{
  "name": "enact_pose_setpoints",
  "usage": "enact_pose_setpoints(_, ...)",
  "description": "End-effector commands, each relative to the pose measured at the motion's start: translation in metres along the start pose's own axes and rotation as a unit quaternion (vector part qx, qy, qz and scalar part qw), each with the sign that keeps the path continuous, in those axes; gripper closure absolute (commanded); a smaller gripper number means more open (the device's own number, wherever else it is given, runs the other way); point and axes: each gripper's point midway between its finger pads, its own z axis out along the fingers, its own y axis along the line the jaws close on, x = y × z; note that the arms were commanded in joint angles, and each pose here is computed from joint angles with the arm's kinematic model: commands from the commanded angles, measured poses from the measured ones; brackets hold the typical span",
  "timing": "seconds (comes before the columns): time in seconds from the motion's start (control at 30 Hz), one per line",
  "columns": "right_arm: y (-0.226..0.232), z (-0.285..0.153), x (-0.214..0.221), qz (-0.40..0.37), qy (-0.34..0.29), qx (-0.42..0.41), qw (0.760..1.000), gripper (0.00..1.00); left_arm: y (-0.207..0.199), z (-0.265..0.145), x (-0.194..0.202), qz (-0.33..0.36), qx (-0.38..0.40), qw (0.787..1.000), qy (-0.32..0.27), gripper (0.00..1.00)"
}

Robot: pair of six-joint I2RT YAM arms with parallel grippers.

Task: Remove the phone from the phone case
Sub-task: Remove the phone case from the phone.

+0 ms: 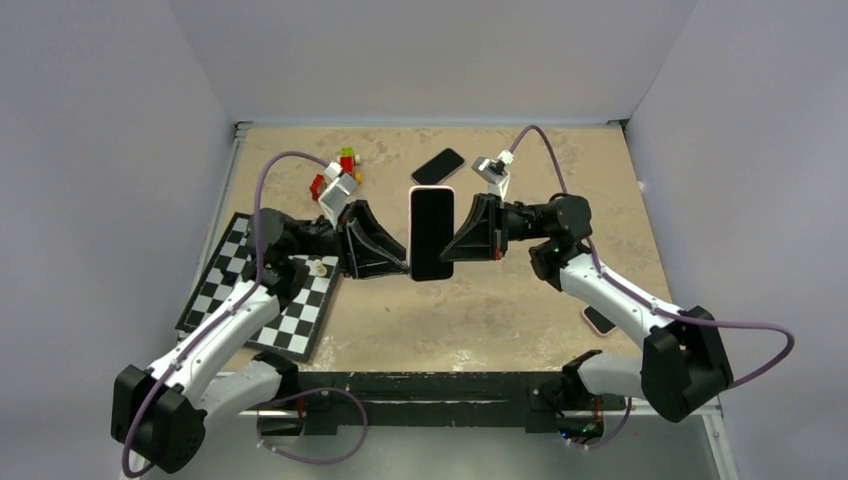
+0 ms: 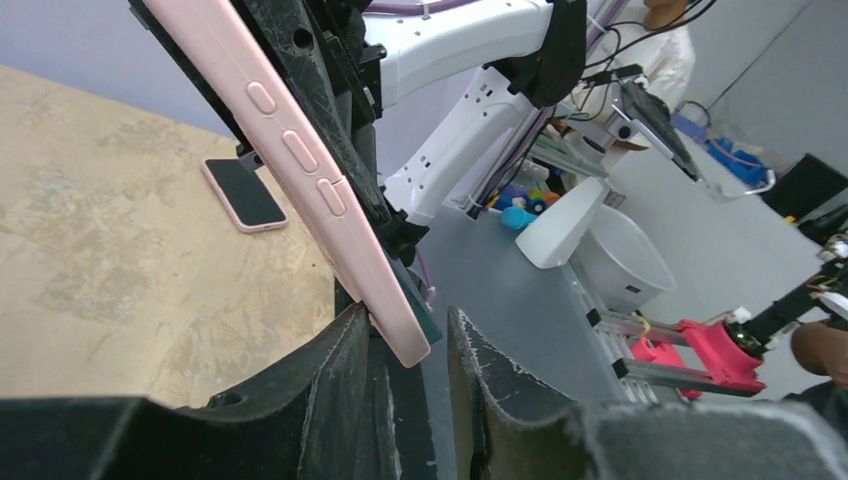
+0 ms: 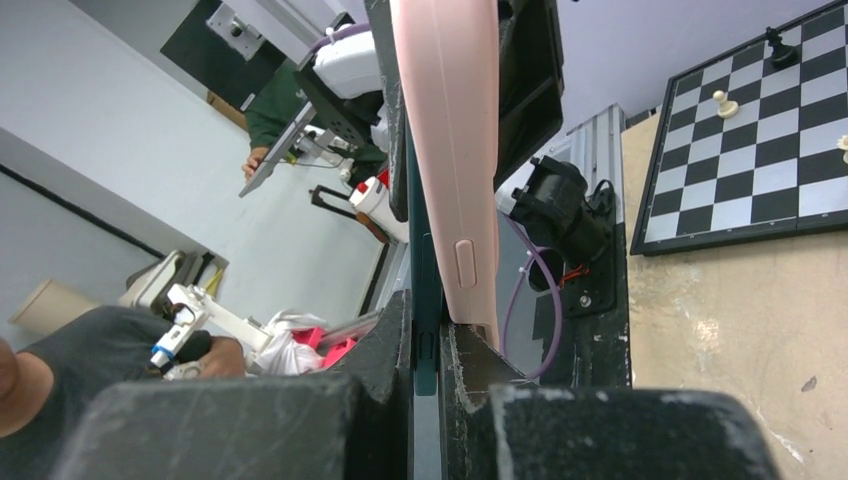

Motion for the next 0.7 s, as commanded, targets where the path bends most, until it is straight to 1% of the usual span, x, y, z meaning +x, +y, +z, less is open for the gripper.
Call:
enact_pose_setpoints(0.0, 0.017, 0.005, -0.028, -0.056, -0.034, -0.011, 0.998, 1.0, 0.003, 0.0, 0.002, 0.064, -0.036, 0.997, 0.028, 0.63)
enact_pose_setpoints(0.2, 0.017, 0.005, -0.026, -0.054, -0.031, -0.018, 0.998, 1.0, 0.008, -0.002, 0.01, 0.057, -0.043, 0.997, 0.03, 0.69)
enact_pose_setpoints(0.43, 0.024, 0.008, -0.024, -0.061, -0.026, -0.027, 0.997, 1.0, 0.012, -0.002, 0.006, 0.069, -0.061, 0.995, 0.035, 0.74)
enact_pose_setpoints(0.67, 0.03, 0.009, -0.019, -0.064, -0.019, -0.036, 0.997, 1.0, 0.019, -0.003, 0.008, 0.064, -0.077, 0.994, 0.039, 0.77)
